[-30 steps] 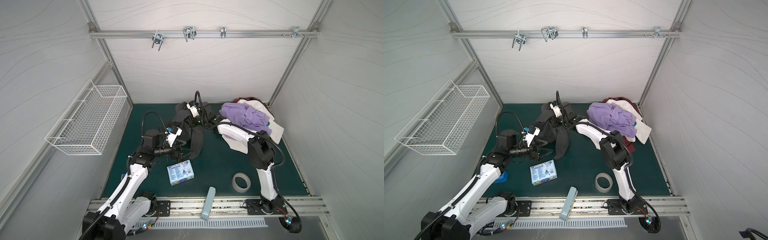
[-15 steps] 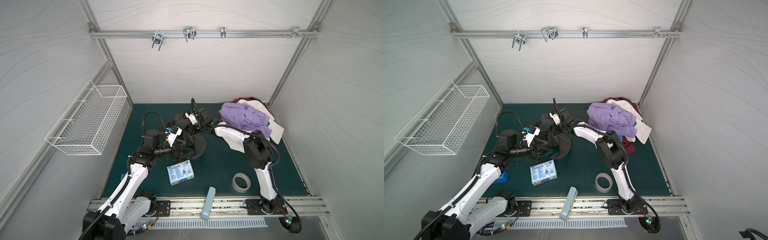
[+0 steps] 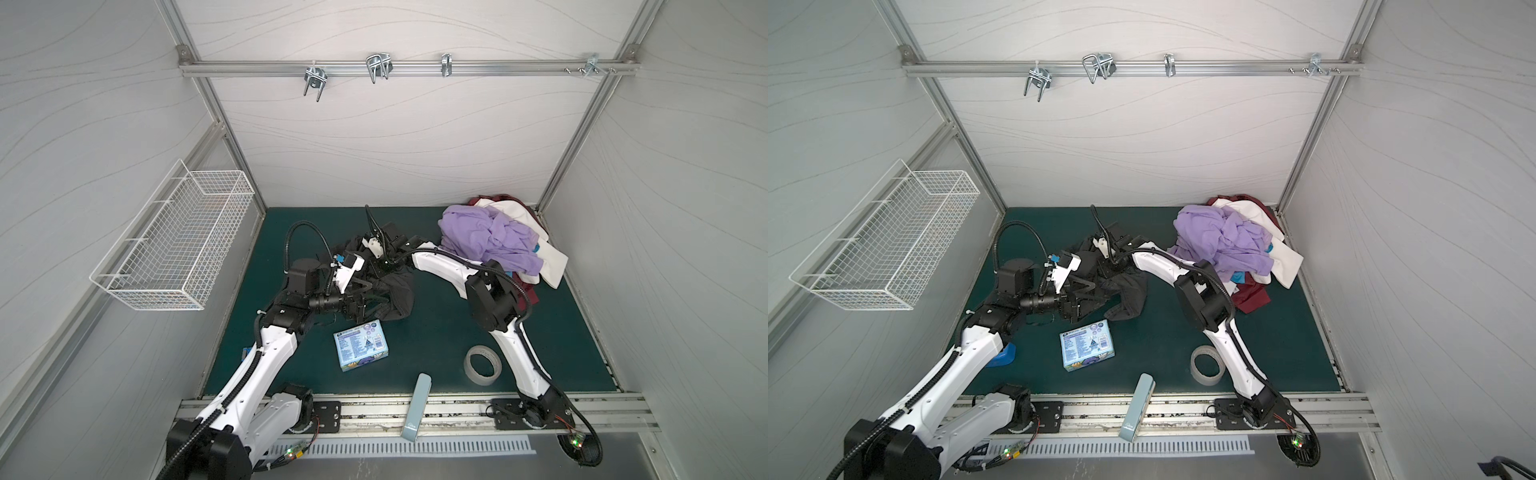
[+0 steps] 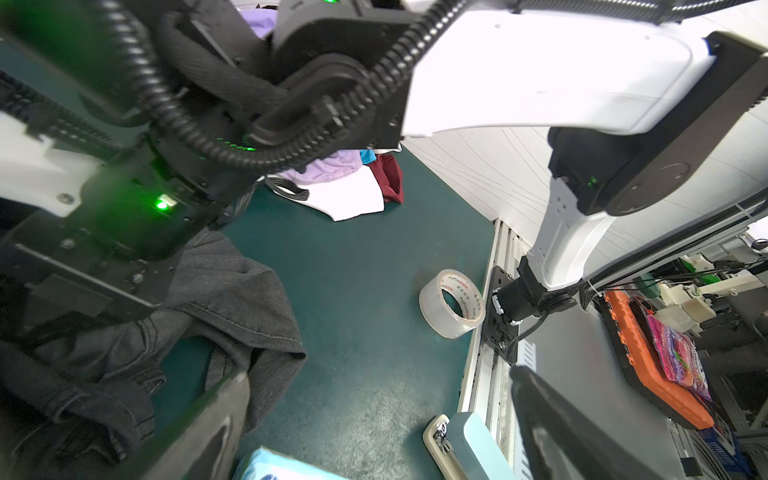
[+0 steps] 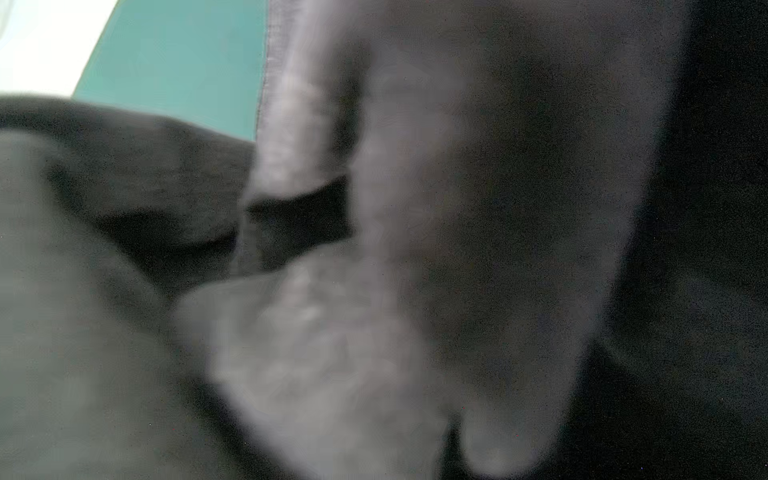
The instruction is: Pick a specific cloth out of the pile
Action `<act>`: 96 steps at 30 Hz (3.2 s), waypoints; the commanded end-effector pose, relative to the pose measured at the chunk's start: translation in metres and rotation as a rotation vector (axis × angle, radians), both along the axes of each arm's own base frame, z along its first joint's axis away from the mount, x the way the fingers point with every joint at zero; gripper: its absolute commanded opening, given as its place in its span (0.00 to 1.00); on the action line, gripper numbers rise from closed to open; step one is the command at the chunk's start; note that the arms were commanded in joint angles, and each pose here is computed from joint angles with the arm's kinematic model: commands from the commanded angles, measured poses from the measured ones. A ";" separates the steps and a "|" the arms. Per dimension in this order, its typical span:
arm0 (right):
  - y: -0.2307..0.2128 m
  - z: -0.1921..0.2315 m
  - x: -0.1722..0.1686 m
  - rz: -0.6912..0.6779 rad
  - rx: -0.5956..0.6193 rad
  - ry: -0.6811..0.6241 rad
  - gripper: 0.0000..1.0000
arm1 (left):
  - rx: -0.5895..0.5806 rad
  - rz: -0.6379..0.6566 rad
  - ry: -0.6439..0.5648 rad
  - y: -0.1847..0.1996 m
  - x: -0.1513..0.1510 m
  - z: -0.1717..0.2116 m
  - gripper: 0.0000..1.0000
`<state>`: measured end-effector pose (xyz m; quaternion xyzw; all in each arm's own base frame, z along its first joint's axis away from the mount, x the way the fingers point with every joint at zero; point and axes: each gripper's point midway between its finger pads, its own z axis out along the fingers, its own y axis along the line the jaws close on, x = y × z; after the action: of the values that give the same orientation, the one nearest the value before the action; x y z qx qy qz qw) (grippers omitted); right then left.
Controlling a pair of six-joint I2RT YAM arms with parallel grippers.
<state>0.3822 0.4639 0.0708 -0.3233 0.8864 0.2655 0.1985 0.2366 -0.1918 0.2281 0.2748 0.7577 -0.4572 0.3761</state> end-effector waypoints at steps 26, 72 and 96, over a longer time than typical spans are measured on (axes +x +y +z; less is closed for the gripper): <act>0.109 -0.016 0.015 0.009 0.417 0.212 0.50 | 0.016 0.015 -0.018 0.001 0.007 -0.001 0.99; 0.012 0.098 -0.007 -0.012 0.396 0.002 0.99 | 0.044 0.040 -0.077 0.007 -0.003 0.003 0.99; -0.410 0.132 -0.040 -0.796 -0.199 -0.383 0.99 | 0.566 1.259 -0.083 0.191 0.086 -0.037 0.99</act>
<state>0.3460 0.0899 0.2239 -0.0553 0.9001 0.0862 0.4236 0.3209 -0.0531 0.1857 -0.0283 0.8824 -0.0497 0.4670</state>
